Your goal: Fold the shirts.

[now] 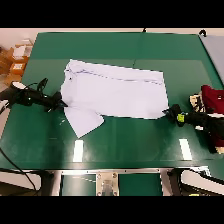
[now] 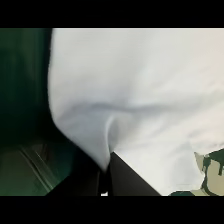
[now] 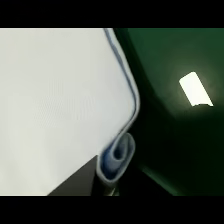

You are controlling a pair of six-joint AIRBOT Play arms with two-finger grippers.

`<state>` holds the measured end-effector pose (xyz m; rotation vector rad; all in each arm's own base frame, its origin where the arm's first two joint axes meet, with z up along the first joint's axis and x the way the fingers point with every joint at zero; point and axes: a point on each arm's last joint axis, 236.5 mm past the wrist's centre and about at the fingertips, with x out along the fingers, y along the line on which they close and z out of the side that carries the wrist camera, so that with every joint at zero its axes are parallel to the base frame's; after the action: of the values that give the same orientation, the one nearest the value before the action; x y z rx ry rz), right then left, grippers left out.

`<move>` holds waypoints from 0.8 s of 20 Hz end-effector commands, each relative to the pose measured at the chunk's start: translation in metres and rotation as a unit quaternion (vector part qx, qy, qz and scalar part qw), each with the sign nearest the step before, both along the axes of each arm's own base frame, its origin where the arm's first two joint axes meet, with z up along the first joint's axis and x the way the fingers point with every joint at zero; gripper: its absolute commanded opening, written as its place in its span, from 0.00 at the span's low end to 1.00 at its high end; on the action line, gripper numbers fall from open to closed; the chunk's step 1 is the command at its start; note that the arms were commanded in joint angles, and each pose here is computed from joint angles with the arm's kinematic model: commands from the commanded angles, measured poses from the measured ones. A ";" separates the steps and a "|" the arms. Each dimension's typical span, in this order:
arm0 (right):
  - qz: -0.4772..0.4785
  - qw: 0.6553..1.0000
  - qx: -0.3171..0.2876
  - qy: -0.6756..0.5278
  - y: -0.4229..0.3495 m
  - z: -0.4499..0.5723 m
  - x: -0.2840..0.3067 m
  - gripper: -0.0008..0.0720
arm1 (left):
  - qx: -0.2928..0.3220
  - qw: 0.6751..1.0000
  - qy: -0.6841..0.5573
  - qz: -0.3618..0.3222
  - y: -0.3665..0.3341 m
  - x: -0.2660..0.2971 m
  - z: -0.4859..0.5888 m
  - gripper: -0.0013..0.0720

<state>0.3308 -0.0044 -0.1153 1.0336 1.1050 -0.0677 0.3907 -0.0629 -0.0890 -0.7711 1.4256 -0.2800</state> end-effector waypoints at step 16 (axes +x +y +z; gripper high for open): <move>0.026 0.722 -0.284 -0.630 0.012 0.633 -0.034 0.03 | 0.182 0.634 -0.751 0.004 -0.029 -0.142 0.641 0.06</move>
<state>0.3676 -0.0210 0.4182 0.4734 0.0302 0.3058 0.3529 -0.0764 0.4344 -0.1595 0.1713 -0.4723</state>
